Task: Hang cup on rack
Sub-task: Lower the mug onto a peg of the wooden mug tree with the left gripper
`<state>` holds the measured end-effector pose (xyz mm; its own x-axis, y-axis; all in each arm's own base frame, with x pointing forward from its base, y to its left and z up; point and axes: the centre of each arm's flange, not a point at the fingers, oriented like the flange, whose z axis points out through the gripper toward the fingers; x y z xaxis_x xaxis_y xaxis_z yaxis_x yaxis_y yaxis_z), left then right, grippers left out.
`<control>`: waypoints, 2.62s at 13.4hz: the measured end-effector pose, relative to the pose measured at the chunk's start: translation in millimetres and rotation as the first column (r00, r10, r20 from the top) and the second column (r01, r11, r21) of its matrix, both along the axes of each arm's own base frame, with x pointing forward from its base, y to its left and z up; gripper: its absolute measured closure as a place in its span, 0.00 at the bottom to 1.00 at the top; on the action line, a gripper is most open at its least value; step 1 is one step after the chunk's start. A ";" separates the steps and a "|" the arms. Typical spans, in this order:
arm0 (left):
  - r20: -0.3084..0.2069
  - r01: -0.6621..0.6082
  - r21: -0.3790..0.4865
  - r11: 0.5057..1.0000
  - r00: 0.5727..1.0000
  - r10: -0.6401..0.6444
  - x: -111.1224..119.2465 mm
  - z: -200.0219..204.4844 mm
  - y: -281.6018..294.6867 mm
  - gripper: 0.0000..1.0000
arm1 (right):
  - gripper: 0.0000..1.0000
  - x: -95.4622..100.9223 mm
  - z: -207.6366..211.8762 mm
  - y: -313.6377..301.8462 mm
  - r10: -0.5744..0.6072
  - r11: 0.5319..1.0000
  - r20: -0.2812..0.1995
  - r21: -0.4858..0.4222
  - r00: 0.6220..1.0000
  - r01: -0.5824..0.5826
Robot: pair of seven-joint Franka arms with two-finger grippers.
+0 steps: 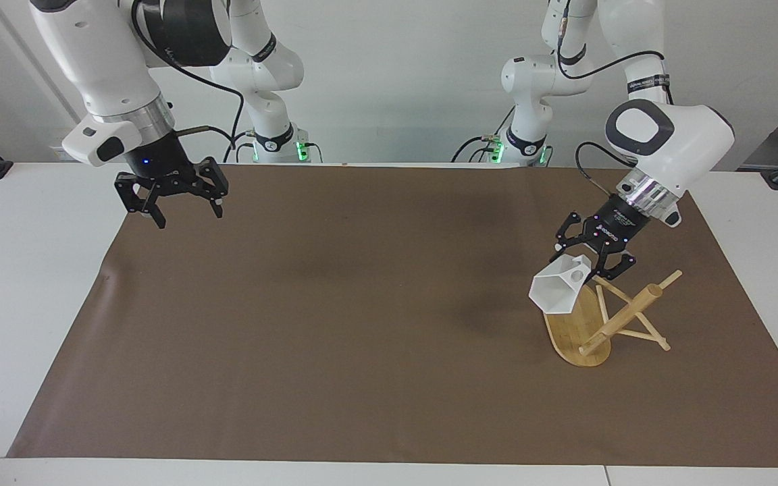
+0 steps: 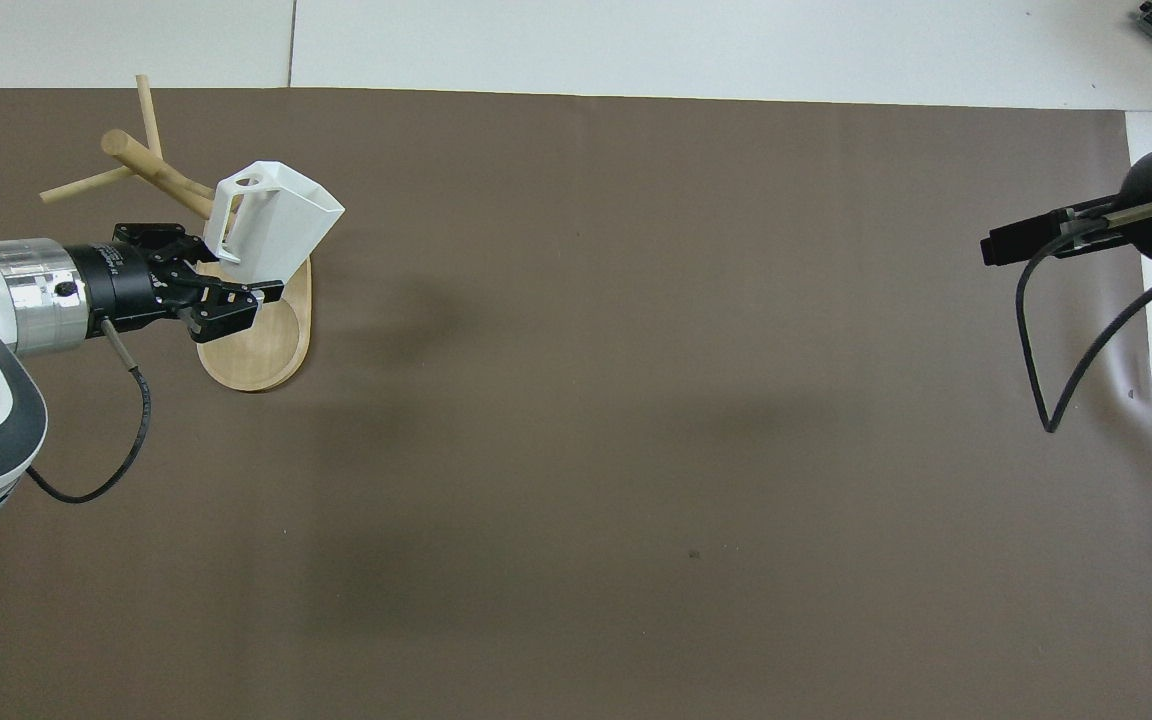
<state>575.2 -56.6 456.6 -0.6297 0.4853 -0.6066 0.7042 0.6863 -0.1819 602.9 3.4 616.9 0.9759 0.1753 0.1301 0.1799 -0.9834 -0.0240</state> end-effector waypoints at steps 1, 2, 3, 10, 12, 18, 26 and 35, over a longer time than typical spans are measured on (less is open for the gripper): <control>0.003 -0.017 0.000 1.000 1.000 0.017 0.7 0.5 1.1 0.32 | 0.00 -0.7 -2.5 -7.3 -0.011 1.000 -0.010 -0.010 1.000 0.011; 0.003 -0.033 0.001 0.999 0.999 0.033 0.8 -0.3 2.3 0.32 | 0.00 -1.3 -5.3 -12.3 -0.018 0.999 -0.018 -0.030 1.000 0.018; 0.001 -0.048 0.002 0.999 0.999 0.048 0.5 -2.1 3.5 0.32 | 0.00 -2.0 -7.8 -15.4 -0.034 0.998 -0.026 -0.046 0.999 0.033; 0.003 -0.099 0.003 0.995 0.995 0.099 0.8 -4.3 6.6 0.32 | 0.00 -8.7 -15.0 -23.8 -0.147 0.986 -0.066 -0.094 0.987 0.141; 0.000 -0.113 0.000 0.994 0.994 0.113 1.1 -4.0 7.1 0.32 | 0.00 -10.3 -17.1 -25.3 -0.163 0.982 -0.079 -0.111 0.983 0.153; -0.007 -0.152 -0.001 0.988 0.988 0.152 0.5 -7.5 11.3 0.32 | 0.00 -15.0 -21.1 -26.4 -0.176 0.980 -0.119 -0.119 0.977 0.162; -0.015 -0.220 -0.005 0.975 0.975 0.220 0.2 -11.0 19.2 0.32 | 0.00 -25.5 -8.6 -26.3 -0.180 0.979 -0.140 -0.120 0.974 0.163; 0.006 -0.255 0.006 0.967 0.967 0.255 -0.8 -15.0 24.8 0.32 | 0.00 -30.4 2.4 -21.9 -0.174 0.983 -0.127 -0.080 0.977 0.165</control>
